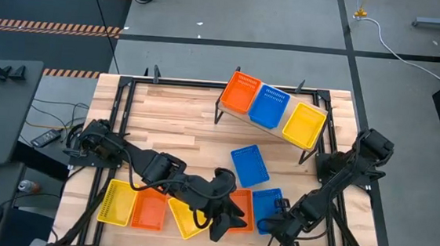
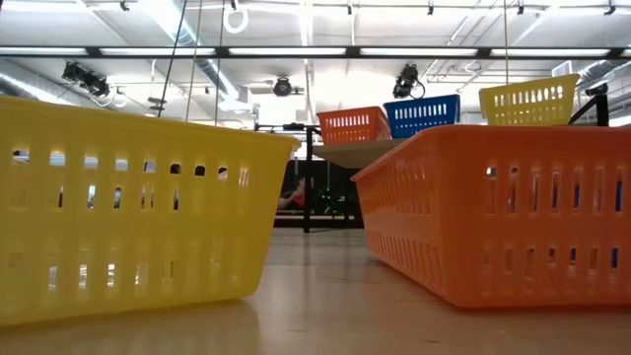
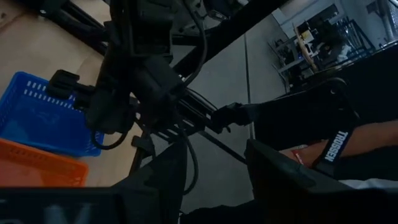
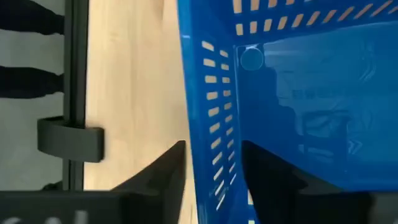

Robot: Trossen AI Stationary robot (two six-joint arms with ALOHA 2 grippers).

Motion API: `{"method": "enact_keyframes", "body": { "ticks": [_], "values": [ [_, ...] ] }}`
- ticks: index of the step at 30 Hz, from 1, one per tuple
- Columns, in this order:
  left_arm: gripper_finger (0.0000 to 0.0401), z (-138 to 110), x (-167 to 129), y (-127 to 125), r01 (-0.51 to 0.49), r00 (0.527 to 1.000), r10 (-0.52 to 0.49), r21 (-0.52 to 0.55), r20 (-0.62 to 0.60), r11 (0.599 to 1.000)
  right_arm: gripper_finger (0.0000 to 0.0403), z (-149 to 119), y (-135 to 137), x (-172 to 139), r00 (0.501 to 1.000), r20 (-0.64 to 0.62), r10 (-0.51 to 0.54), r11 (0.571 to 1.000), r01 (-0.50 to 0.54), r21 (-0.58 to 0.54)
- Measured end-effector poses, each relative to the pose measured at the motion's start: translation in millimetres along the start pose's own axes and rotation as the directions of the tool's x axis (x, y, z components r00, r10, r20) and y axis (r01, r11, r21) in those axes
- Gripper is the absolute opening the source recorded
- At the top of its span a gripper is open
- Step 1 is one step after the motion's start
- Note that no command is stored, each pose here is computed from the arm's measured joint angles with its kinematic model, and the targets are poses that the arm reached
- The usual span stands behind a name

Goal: Stack baskets on shelf by color
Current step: Stack the bottom blue basket on the blue basket on the shelf

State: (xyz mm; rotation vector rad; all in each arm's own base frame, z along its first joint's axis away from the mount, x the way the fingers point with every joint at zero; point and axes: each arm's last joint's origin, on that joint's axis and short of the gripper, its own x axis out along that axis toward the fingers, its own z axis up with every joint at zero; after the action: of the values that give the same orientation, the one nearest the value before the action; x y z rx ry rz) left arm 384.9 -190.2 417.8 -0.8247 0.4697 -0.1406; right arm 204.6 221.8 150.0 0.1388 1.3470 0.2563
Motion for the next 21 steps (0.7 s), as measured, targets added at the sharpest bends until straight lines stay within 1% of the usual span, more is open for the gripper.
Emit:
{"method": "enact_keyframes", "body": {
  "ticks": [2, 6, 7, 10, 12, 14, 16, 18, 21],
  "values": [
    [0.0172, 0.1, 0.0, 0.1, -0.001, 1.0, 0.001, 0.0, 0.0, 1.0, 0.0119, -0.3, -0.2, -1.1, 1.0, -0.003, 0.001, 1.0, -0.001, 0.0],
    [0.0172, 0.1, 0.0, 0.1, -0.001, 1.0, 0.001, 0.012, 0.0, 1.0, 0.0027, -3.4, -2.2, -15.3, 1.0, -0.015, -0.005, 1.0, 0.004, -0.011],
    [0.0172, 0.1, 0.0, 0.1, -0.001, 1.0, 0.001, 0.016, 0.0, 1.0, 0.0015, -4.5, -2.9, -20.3, 1.0, -0.021, -0.001, 1.0, 0.0, -0.02],
    [0.0172, -0.3, 0.2, 0.3, -0.003, 1.0, 0.003, 0.025, -0.002, 1.0, 0.0014, -7.0, -3.4, -39.7, 0.999, -0.036, 0.016, 0.999, -0.017, -0.03],
    [0.0172, -0.3, 0.2, 0.6, -0.005, 1.0, 0.005, 0.027, -0.003, 1.0, 0.0009, -6.9, -1.9, -61.0, 0.999, -0.038, 0.029, 0.999, -0.03, -0.041],
    [0.0172, -0.3, 0.2, 0.7, -0.006, 1.0, 0.006, 0.027, -0.003, 1.0, 0.0007, -4.1, 1.6, -85.7, 0.999, -0.007, 0.052, 0.996, -0.052, -0.068],
    [0.0172, -0.4, 0.3, 0.8, -0.007, 1.0, 0.007, 0.029, -0.004, 1.0, 0.0008, 0.3, 3.8, -113.8, 0.996, 0.06, 0.065, 0.993, -0.058, -0.1],
    [0.0172, -0.6, 0.3, 0.8, -0.008, 1.0, 0.008, 0.031, -0.005, 1.0, 0.0007, 6.7, 2.5, -141.5, 0.988, 0.145, 0.048, 0.992, -0.031, -0.121],
    [0.0172, -0.7, 0.3, 0.8, -0.007, 1.0, 0.008, 0.031, -0.005, 1.0, 0.0006, 18.8, -8.9, -180.3, 0.958, 0.285, -0.045, 0.992, 0.077, -0.102]
  ]
}}
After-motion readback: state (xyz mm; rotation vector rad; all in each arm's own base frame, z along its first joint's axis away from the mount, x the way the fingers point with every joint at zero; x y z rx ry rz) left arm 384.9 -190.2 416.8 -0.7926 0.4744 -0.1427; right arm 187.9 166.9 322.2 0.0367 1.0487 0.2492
